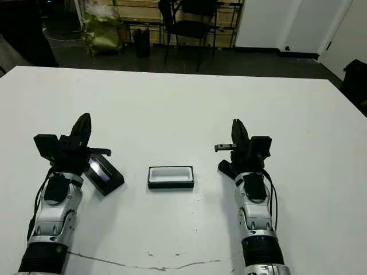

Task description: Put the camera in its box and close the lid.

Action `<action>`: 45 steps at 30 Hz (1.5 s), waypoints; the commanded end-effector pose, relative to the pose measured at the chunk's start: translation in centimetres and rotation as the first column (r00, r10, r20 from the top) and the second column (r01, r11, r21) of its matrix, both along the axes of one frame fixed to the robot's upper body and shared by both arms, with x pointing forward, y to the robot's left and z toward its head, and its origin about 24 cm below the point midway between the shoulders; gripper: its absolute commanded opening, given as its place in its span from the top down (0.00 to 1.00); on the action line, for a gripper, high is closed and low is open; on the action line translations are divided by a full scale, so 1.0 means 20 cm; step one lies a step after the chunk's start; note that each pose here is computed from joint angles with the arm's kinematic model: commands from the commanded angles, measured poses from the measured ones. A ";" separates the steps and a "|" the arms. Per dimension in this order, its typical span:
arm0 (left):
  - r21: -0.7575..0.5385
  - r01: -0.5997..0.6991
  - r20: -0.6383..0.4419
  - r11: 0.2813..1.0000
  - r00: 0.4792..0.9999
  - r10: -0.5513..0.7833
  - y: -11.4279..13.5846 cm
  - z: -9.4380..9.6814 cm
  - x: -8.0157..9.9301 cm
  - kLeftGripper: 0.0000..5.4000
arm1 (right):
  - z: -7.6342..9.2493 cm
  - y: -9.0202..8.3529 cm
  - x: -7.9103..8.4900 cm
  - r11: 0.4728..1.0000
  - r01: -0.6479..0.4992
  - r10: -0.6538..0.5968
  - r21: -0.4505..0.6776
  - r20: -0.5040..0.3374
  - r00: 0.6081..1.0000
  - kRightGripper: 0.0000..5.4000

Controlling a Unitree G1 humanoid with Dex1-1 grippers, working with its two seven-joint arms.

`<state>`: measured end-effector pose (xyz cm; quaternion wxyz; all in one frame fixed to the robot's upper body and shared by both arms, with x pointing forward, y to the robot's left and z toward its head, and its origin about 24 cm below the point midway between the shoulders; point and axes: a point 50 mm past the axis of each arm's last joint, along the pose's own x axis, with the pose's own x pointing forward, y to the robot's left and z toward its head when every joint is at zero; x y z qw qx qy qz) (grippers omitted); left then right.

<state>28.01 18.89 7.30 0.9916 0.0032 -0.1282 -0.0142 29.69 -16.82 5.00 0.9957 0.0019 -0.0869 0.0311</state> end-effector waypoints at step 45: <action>0.013 -0.021 -0.027 1.000 0.999 0.021 0.02 -0.01 -0.01 1.00 | 0.26 -0.43 -0.31 0.950 -0.219 0.189 -0.221 -0.149 0.971 0.88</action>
